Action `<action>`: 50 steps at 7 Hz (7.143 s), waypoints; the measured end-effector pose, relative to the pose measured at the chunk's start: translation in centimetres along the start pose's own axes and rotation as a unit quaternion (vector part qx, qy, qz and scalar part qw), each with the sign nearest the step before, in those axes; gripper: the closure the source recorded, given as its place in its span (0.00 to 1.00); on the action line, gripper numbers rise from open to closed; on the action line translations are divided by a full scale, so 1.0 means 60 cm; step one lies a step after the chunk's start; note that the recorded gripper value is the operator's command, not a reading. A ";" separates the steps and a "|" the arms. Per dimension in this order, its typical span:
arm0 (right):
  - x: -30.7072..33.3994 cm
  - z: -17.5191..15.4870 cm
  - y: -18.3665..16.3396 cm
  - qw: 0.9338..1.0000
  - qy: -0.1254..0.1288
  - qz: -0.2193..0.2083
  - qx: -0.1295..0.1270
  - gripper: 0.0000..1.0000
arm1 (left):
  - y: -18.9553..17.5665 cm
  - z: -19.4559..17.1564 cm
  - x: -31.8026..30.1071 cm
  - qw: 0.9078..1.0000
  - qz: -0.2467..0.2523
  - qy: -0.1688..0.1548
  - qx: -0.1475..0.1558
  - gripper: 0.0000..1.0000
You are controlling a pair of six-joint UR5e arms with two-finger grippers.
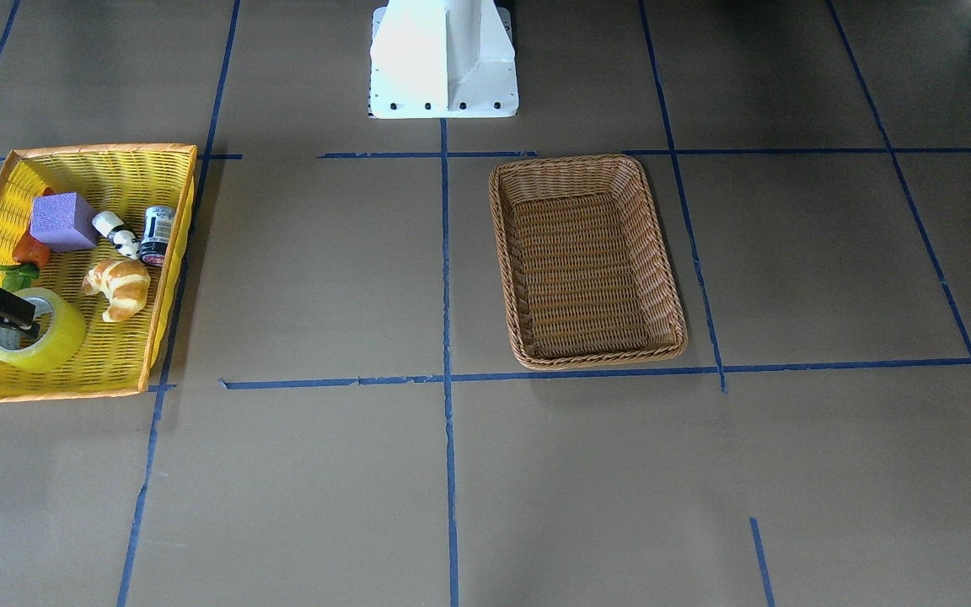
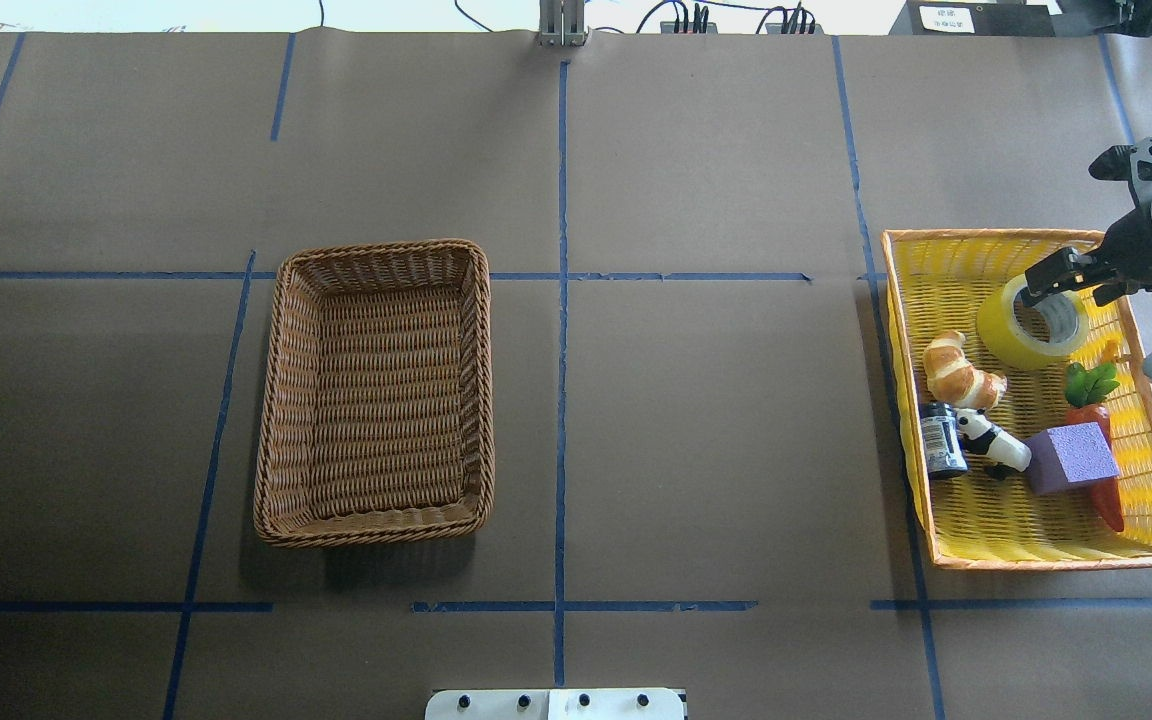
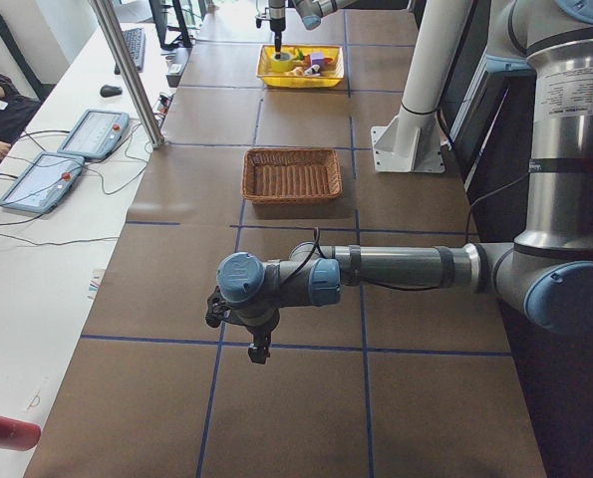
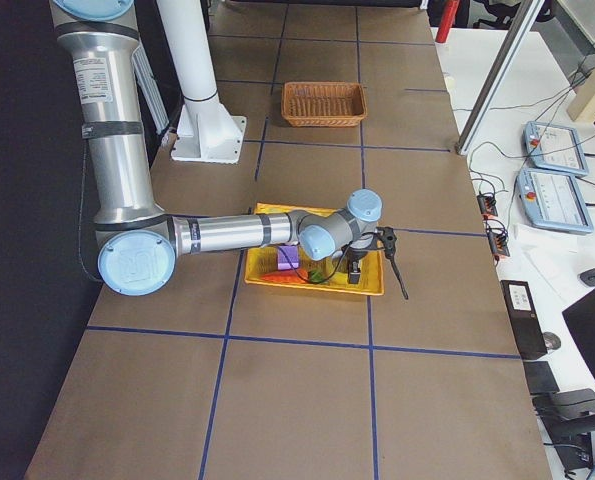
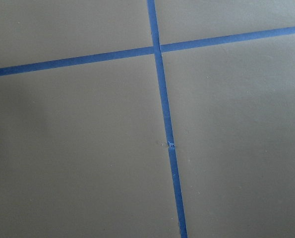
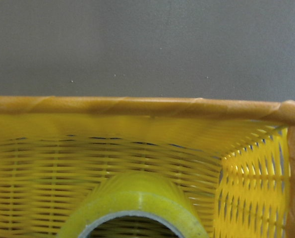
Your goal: Move tape to another basket
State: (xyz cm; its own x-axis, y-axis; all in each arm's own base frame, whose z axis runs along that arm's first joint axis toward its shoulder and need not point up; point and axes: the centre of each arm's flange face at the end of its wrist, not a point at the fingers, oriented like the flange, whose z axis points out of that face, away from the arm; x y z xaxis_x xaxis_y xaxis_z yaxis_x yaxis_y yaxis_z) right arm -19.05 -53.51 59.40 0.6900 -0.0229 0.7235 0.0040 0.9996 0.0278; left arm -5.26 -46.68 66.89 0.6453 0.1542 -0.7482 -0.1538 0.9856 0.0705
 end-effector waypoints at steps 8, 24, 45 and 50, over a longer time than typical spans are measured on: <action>0.010 0.033 0.009 1.000 0.006 0.000 -0.019 1.00 | 0.000 -0.001 0.001 1.000 0.001 0.000 0.001 0.00; -0.469 -0.267 0.034 0.956 -0.262 0.124 0.051 0.99 | -0.099 0.022 0.377 0.977 -0.089 0.151 0.125 0.00; -0.775 -0.198 0.389 0.806 -0.584 0.083 -0.053 0.99 | 0.111 -0.003 1.084 0.694 -0.184 0.696 -0.002 0.00; -0.790 -0.190 0.405 0.802 -0.588 0.089 -0.055 0.12 | 0.119 0.003 1.091 0.694 -0.185 0.695 -0.010 0.90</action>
State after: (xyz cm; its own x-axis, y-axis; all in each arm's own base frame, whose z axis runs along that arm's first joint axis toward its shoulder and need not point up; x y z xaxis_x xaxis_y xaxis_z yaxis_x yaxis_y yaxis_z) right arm -43.41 -27.92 17.91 -0.4723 0.1845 0.8619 0.0891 0.9828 -0.1616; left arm 36.04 -29.54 18.55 -0.7013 -0.3387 -0.6273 -0.1890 0.9368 -0.2945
